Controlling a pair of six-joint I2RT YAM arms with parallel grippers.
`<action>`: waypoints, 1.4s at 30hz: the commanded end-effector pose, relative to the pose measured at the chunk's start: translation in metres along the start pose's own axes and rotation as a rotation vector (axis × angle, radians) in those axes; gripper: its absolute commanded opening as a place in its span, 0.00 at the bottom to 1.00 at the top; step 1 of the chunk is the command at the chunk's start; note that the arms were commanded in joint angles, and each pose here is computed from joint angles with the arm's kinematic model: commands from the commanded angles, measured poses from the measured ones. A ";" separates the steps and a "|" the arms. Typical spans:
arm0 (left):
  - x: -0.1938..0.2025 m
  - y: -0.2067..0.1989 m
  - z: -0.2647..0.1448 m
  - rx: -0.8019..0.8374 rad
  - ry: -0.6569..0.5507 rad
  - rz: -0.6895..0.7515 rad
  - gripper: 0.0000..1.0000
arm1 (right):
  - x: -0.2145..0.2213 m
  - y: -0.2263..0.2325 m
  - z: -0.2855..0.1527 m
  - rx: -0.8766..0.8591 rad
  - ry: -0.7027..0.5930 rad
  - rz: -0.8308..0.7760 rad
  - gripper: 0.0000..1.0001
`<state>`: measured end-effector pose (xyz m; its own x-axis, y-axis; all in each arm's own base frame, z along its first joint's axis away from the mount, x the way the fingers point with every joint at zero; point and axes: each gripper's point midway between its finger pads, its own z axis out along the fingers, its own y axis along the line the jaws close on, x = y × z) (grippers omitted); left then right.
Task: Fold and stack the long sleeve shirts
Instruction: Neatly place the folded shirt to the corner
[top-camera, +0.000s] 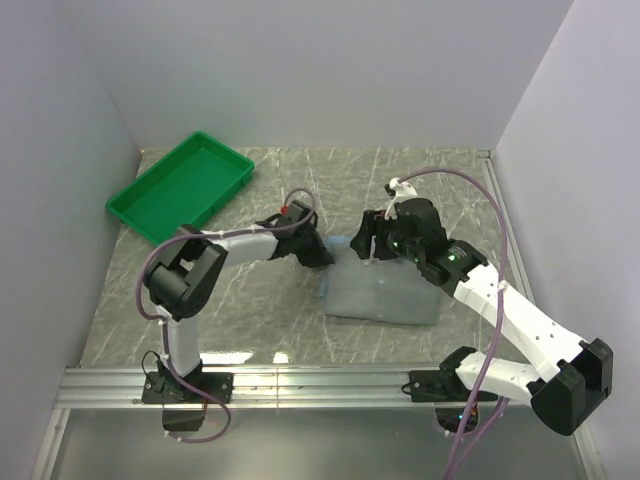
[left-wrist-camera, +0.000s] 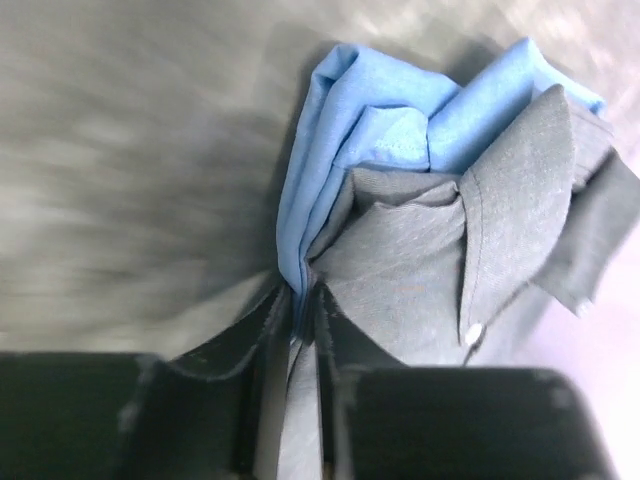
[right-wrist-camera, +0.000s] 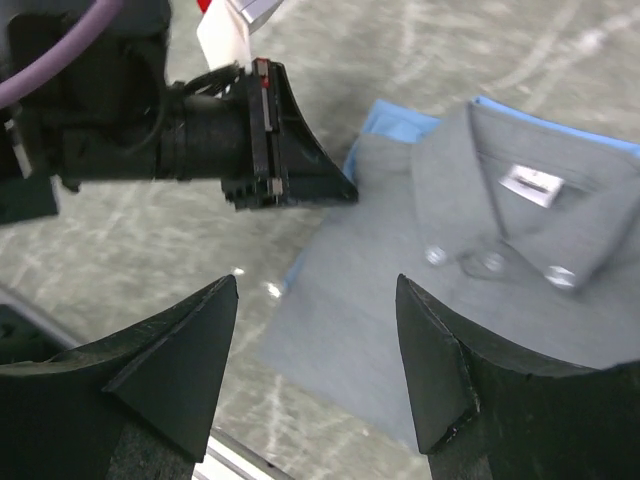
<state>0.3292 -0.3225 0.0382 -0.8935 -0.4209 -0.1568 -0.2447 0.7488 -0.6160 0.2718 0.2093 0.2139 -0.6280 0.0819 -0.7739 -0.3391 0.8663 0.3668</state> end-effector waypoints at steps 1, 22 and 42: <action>0.012 -0.053 -0.002 0.129 0.035 -0.101 0.21 | 0.004 -0.017 -0.010 0.081 0.020 -0.007 0.71; -0.136 0.073 -0.186 -0.176 -0.431 0.071 0.73 | 0.097 -0.004 0.050 0.473 0.387 0.103 0.73; -0.174 0.143 -0.221 -0.245 -0.565 0.015 0.72 | 0.145 -0.079 0.082 0.887 0.607 -0.232 0.24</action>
<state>0.3635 -0.0299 0.1377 -0.5924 -0.5699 -0.5695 -0.4098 0.8217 -0.3960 0.2608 0.2361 0.0233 -0.9443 -0.1242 -0.3049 -0.0285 0.9535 -0.3000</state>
